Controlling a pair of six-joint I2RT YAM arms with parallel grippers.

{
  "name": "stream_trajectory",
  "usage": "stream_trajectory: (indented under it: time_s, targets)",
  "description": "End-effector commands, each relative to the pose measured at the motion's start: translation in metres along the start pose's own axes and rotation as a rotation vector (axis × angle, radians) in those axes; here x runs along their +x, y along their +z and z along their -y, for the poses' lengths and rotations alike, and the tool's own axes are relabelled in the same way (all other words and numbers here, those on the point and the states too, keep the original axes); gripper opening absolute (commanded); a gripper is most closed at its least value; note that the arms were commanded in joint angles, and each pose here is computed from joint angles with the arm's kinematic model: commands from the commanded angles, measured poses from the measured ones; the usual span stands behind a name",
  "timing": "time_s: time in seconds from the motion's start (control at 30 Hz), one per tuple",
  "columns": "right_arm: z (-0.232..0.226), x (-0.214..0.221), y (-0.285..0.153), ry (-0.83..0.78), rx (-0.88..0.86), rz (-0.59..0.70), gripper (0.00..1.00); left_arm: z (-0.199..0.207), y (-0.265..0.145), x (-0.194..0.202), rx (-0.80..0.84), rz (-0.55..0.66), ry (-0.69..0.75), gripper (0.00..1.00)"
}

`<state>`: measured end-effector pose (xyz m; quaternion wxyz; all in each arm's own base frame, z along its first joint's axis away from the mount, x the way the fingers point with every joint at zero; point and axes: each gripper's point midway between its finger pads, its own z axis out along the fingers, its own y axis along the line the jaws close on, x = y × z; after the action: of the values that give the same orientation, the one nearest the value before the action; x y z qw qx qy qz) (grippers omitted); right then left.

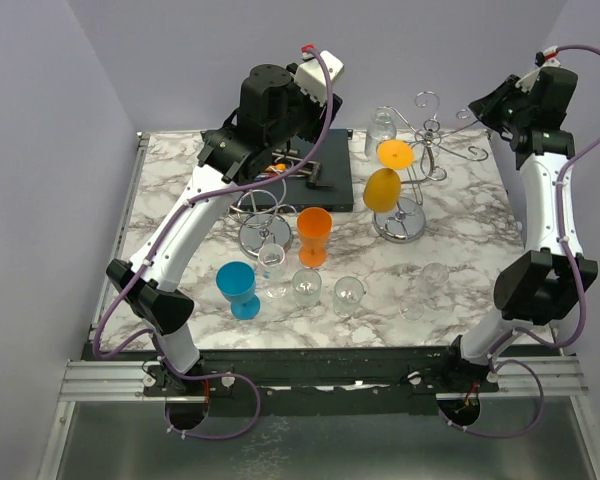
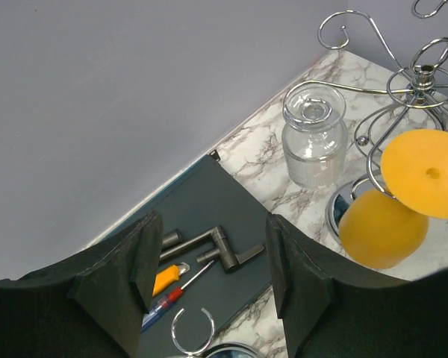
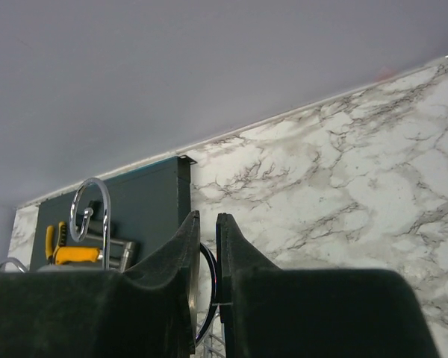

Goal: Place the wine glass upside down on the wine glass rack
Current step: Adjust the wine rack at the center of the board.

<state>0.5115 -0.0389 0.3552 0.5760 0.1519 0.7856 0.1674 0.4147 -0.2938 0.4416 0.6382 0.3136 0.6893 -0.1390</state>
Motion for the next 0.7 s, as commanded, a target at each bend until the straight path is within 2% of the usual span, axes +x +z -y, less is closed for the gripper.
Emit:
stream_trajectory:
  time_s: [0.0, 0.27, 0.47, 0.53, 0.6, 0.67]
  targets:
    - [0.014, 0.006, -0.019, 0.009, 0.091, -0.014, 0.10, -0.004, -0.015, -0.013, -0.008, 0.031, -0.001, 0.63]
    - [0.028, 0.003, -0.043, 0.026, 0.195, 0.049, 0.02, -0.004, -0.015, -0.012, -0.006, 0.029, -0.006, 0.63]
    - [0.034, 0.004, -0.065, 0.023, 0.245, 0.103, 0.05, -0.004, -0.016, -0.007, -0.012, 0.017, -0.003, 0.63]
    - [0.033, 0.003, -0.069, 0.022, 0.248, 0.111, 0.12, -0.004, -0.016, -0.007, -0.011, 0.015, -0.004, 0.63]
    - [0.031, 0.000, -0.071, 0.020, 0.242, 0.118, 0.28, -0.005, -0.016, -0.007, -0.013, 0.017, -0.005, 0.63]
    - [0.031, -0.002, -0.070, 0.013, 0.242, 0.112, 0.38, -0.005, -0.017, -0.009, -0.013, 0.021, -0.004, 0.63]
